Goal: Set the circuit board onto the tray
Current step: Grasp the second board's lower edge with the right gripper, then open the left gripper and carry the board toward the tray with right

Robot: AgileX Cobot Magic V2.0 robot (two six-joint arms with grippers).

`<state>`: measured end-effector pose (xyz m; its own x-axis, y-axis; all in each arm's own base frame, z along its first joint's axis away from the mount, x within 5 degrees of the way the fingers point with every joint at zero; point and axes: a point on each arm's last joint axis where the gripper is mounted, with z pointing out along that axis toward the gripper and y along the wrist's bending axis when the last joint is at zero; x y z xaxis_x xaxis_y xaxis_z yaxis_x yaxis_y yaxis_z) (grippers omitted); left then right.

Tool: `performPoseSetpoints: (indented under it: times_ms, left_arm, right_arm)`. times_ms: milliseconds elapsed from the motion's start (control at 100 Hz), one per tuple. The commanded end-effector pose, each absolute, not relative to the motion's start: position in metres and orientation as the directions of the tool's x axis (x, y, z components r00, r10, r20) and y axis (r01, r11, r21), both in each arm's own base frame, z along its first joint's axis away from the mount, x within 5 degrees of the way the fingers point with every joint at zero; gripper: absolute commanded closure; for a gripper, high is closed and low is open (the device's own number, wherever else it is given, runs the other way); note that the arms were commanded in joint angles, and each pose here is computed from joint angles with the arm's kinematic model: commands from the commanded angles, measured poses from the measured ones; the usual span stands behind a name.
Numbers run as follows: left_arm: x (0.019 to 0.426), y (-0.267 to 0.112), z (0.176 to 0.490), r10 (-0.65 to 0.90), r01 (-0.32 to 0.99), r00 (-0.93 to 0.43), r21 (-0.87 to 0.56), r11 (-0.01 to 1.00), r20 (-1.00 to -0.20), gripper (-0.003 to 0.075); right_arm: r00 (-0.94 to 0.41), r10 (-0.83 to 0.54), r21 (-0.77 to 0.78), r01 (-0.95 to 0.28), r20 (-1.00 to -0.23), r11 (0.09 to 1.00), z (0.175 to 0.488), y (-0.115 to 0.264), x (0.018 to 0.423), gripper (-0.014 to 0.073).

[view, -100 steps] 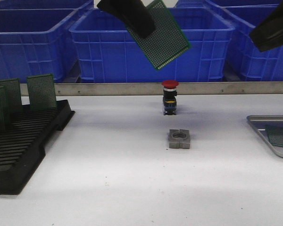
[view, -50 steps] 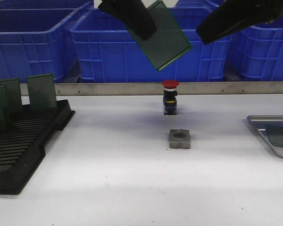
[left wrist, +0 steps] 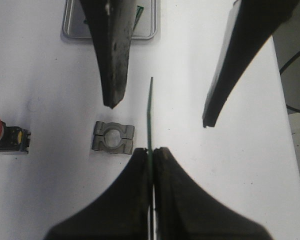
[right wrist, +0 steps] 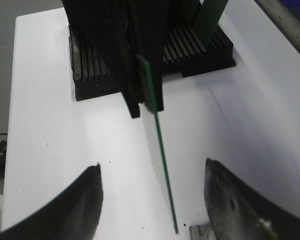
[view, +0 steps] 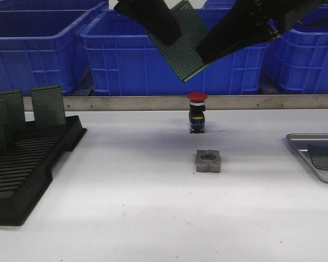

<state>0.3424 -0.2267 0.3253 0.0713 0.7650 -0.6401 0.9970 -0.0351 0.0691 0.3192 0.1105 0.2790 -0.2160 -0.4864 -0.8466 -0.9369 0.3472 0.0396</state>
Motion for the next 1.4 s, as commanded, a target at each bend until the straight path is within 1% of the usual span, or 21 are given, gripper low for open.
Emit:
performPoseSetpoints:
  times_ms: [0,70,140,190,380,450,520,570,610,630,640,730,760,780,810,860,900,990,1110,1270,1390]
  left_arm:
    - [0.327,-0.229,0.354,0.709,0.996,0.091,0.077,-0.052,-0.699,0.0738]
    - [0.327,-0.229,0.354,0.709,0.996,0.091,0.077,-0.052,-0.699,0.0738]
    - [0.327,-0.229,0.354,0.709,0.996,0.091,0.077,-0.052,-0.699,0.0738]
    - [0.327,-0.229,0.354,0.709,0.996,0.091,0.077,-0.052,-0.699,0.0738]
    - [0.327,-0.229,0.354,0.709,0.996,0.091,0.077,-0.052,-0.699,0.0738]
    - [0.327,-0.229,0.354,0.709,0.996,0.091,0.077,-0.052,-0.699,0.0738]
    - [0.327,-0.229,0.354,0.709,0.996,0.091,0.077,-0.052,-0.699,0.0733]
    - [0.327,-0.229,0.354,0.709,0.996,0.091,0.077,-0.052,-0.699,0.0707]
    - [0.327,-0.229,0.354,0.709,0.996,0.091,0.077,-0.052,-0.699,0.0661]
    - [0.327,-0.229,0.354,0.709,0.996,0.091,0.077,-0.052,-0.699,0.0619]
    - [0.327,-0.229,0.354,0.709,0.996,0.091,0.077,-0.052,-0.699,0.0619]
    - [0.327,-0.229,0.354,0.709,0.996,0.091,0.077,-0.052,-0.699,0.0420]
    - [0.327,-0.229,0.354,0.709,0.996,0.091,0.077,-0.052,-0.699,0.0330]
    - [0.327,-0.229,0.354,0.709,0.996,0.091,0.077,-0.052,-0.699,0.0295]
    - [0.327,-0.229,0.354,0.709,0.996,0.091,0.077,-0.052,-0.699,0.0216]
    - [0.327,-0.229,0.354,0.709,0.996,0.091,0.077,-0.052,-0.699,0.0136]
    - [0.327,-0.229,0.354,0.709,0.996,0.091,0.077,-0.052,-0.699,0.0104]
    - [0.327,-0.229,0.354,0.709,0.996,0.091,0.077,-0.052,-0.699,0.0090]
    - [0.327,-0.229,0.354,0.709,0.996,0.091,0.077,-0.052,-0.699,0.0090]
    - [0.327,-0.229,0.354,0.709,0.996,0.091,0.077,-0.052,-0.699,0.0091]
    - [0.327,-0.229,0.354,0.709,0.996,0.091,0.077,-0.052,-0.699,0.0091]
  right_arm:
    - [-0.179,-0.397,0.031,-0.936,-0.900,0.351,0.301,0.115,0.319,0.0130]
    - [-0.187,-0.385,0.045,-0.936,-0.904,0.348,0.299,0.118,0.321,0.0138]
    - [-0.188,-0.386,0.049,-0.938,-0.903,0.342,0.298,0.119,0.321,0.0189]
    - [-0.190,-0.386,0.055,-0.941,-0.903,0.334,0.297,0.120,0.320,0.0248]
    - [-0.192,-0.385,0.066,-0.946,-0.903,0.317,0.296,0.122,0.319,0.0533]
    - [-0.192,-0.385,0.066,-0.946,-0.903,0.317,0.296,0.122,0.319,0.0613]
    - [-0.192,-0.385,0.066,-0.946,-0.903,0.317,0.296,0.122,0.319,0.0669]
    - [-0.192,-0.385,0.066,-0.946,-0.903,0.317,0.296,0.122,0.319,0.0662]
    - [-0.192,-0.385,0.066,-0.946,-0.903,0.317,0.296,0.122,0.319,0.0664]
    - [-0.192,-0.385,0.066,-0.946,-0.903,0.317,0.296,0.122,0.319,0.0664]
    - [-0.192,-0.385,0.066,-0.946,-0.903,0.317,0.296,0.122,0.319,0.0664]
    - [-0.191,-0.386,0.064,-0.945,-0.902,0.319,0.296,0.122,0.319,0.0664]
    - [-0.191,-0.387,0.062,-0.945,-0.902,0.322,0.296,0.121,0.320,0.0664]
    - [-0.192,-0.387,0.061,-0.944,-0.902,0.324,0.296,0.121,0.320,0.0664]
    - [-0.191,-0.387,0.058,-0.943,-0.902,0.328,0.296,0.121,0.320,0.0664]
    - [-0.190,-0.388,0.054,-0.941,-0.902,0.335,0.296,0.121,0.320,0.0664]
    - [-0.191,-0.389,0.052,-0.939,-0.901,0.341,0.297,0.120,0.321,0.0664]
    - [-0.214,-0.389,0.062,-0.928,-0.896,0.366,0.299,0.113,0.321,0.0664]
    - [-0.290,-0.379,0.104,-0.892,-0.879,0.440,0.304,0.093,0.321,0.0664]
    - [-0.440,-0.348,0.204,-0.814,-0.828,0.544,0.306,0.052,0.318,0.0664]
    - [-0.594,-0.245,0.335,-0.695,-0.766,0.636,0.304,0.016,0.316,0.0664]
